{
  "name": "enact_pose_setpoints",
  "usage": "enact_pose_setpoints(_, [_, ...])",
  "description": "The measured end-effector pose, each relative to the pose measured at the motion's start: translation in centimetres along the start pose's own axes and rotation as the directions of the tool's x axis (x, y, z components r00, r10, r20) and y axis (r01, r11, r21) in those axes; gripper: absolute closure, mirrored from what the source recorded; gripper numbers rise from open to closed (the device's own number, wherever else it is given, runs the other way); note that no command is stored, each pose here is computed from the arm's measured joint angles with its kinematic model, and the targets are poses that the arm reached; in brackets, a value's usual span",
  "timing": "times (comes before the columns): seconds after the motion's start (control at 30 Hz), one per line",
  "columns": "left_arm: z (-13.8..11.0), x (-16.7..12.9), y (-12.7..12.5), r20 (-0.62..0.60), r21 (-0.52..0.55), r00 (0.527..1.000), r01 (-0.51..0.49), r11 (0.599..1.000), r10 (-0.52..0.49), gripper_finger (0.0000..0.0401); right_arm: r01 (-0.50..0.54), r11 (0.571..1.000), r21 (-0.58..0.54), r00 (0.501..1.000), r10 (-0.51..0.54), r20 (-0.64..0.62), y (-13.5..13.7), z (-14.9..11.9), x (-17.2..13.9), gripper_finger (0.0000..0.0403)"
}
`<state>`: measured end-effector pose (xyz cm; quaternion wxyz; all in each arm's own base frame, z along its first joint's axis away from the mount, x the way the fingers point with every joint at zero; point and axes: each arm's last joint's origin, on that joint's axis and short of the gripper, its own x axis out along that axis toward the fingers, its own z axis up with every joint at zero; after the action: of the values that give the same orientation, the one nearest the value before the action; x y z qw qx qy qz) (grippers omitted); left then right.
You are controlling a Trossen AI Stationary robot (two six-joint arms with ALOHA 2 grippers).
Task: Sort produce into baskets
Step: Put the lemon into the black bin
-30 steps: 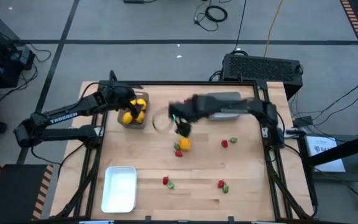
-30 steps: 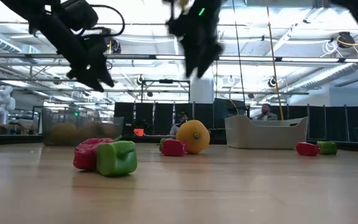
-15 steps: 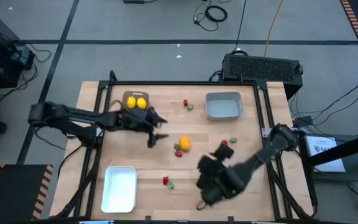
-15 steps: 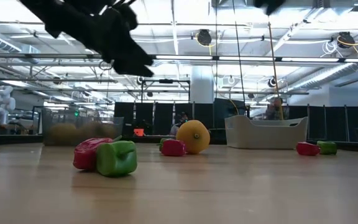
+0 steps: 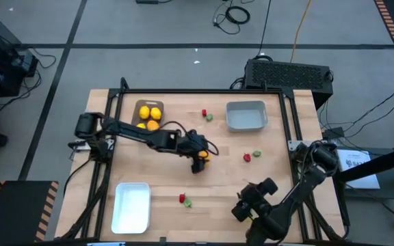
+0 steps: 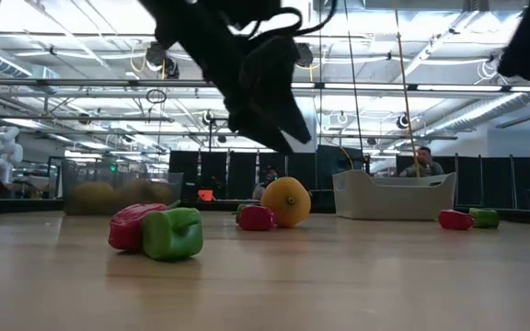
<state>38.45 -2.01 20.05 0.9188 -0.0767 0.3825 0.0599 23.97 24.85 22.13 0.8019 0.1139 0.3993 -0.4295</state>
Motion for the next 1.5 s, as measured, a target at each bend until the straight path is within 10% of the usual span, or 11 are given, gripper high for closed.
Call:
enact_pose_setpoints(0.47, [-0.5, -0.6, -1.3, -0.118, 0.036, 0.985, -0.126, 0.991, 0.130, 0.0067, -0.029, 0.997, 0.067, 1.000, 0.029, 0.000, 0.1, -0.8, 0.1, 0.0122])
enact_pose_setpoints(0.8, [-0.1, -0.6, -0.7, -0.118, -0.195, 0.983, -0.160, 0.968, 0.139, 0.0067, -0.043, 0.996, 0.081, 0.999, 0.043, -0.003, 0.3, -0.8, 0.1, 0.0122])
enact_pose_setpoints(1.5, [-0.7, 2.3, 1.1, -0.140, -0.314, 0.980, -0.182, 0.932, 0.144, 0.0067, 0.021, 0.997, -0.070, 1.000, -0.021, 0.002, -0.1, 0.0, 0.7, 0.0122])
